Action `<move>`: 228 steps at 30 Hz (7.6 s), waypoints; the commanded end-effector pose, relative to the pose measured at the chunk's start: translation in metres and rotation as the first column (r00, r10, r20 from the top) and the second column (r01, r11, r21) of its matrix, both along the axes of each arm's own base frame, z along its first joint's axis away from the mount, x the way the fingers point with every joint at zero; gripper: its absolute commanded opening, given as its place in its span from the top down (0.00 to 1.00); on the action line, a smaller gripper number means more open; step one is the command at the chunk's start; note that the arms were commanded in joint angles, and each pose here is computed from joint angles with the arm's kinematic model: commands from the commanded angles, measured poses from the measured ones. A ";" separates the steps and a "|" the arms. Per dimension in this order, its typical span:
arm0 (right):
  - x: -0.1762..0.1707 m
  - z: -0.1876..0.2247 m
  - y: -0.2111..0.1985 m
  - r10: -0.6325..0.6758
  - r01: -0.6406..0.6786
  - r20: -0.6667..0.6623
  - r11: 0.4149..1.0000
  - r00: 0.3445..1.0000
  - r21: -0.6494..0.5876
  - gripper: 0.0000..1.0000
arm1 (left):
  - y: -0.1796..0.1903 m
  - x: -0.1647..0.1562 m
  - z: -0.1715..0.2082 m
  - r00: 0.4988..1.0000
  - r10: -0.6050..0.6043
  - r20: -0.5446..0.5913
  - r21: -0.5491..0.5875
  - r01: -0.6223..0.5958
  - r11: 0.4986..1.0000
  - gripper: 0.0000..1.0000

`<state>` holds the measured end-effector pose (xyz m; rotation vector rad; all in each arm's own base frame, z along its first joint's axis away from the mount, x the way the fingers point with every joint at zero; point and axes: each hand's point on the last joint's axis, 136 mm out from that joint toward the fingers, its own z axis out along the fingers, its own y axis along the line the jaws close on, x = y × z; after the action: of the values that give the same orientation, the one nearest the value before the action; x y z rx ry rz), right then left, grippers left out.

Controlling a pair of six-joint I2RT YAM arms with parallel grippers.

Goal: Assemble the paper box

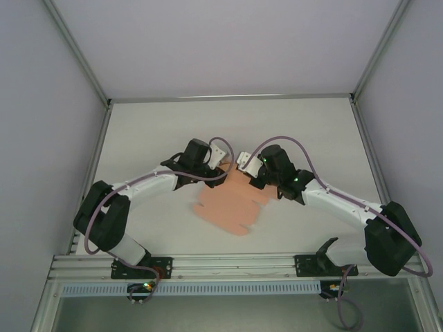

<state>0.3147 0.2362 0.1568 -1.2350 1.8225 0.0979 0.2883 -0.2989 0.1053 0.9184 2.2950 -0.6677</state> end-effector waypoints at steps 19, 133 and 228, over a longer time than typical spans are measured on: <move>0.027 0.035 -0.026 -0.146 0.161 0.225 0.986 0.963 -0.050 0.26 | -0.010 0.017 0.020 0.998 0.067 0.018 -0.055 -0.066 0.996 1.00; -0.004 0.030 0.015 0.119 -0.120 -0.053 0.993 0.992 -0.013 1.00 | 0.050 0.050 0.016 0.907 0.367 0.208 0.023 -0.380 0.925 1.00; 0.025 0.043 0.018 -0.124 0.175 -0.220 0.958 0.968 0.229 0.37 | 0.020 0.043 -0.016 0.872 0.282 0.400 -0.233 -0.201 0.952 1.00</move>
<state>0.3348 0.2634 0.1735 -1.0710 2.0159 0.3326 0.3374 -0.2520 0.0749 0.5136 2.0105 -0.3242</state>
